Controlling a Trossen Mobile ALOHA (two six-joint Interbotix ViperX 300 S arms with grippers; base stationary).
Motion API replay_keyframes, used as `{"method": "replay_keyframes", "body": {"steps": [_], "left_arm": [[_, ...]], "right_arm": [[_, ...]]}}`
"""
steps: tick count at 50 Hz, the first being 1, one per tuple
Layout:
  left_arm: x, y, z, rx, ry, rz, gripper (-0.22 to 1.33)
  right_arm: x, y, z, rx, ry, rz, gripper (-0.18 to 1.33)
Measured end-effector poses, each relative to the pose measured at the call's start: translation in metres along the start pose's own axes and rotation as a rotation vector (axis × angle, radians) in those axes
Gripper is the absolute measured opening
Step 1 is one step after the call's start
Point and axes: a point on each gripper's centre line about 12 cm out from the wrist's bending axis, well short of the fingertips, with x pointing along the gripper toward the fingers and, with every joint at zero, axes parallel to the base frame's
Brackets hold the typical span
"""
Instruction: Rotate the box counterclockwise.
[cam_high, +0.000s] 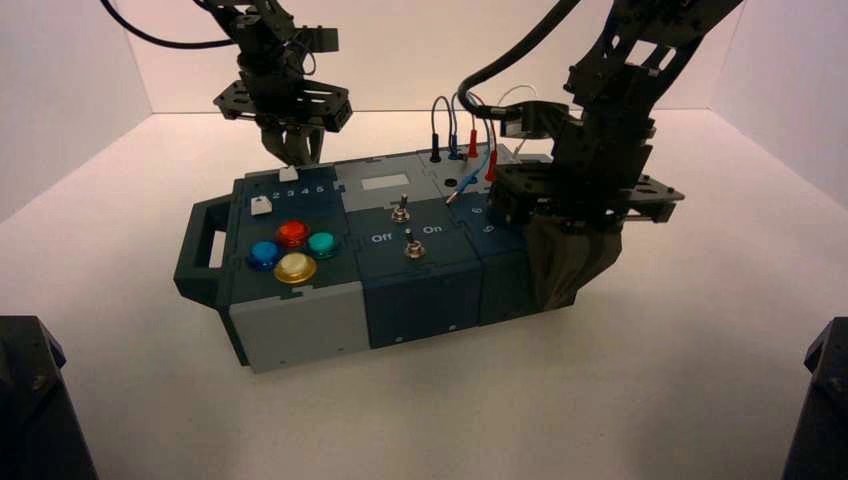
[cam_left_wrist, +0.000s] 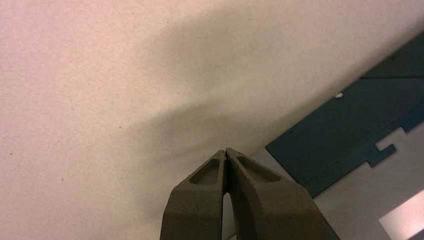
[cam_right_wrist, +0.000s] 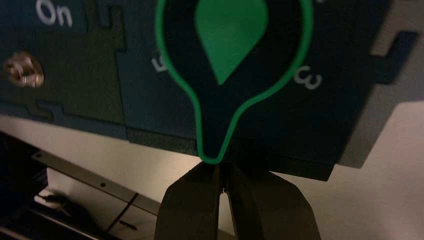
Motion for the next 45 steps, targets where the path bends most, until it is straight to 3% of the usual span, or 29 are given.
{"method": "replay_keyframes", "body": {"steps": [10, 33, 45], "left_arm": [[0.000, -0.003, -0.004, 0.014, 0.043, -0.004, -0.16], [-0.001, -0.003, -0.013, 0.024, 0.120, -0.010, -0.16], [-0.001, -0.010, -0.014, 0.051, 0.131, -0.013, -0.16]], "right_arm": [[-0.005, -0.011, 0.013, 0.033, -0.020, -0.005, -0.14], [-0.005, -0.022, 0.038, 0.032, -0.015, -0.031, -0.15], [-0.002, -0.029, 0.054, 0.028, -0.017, -0.048, -0.15]]}}
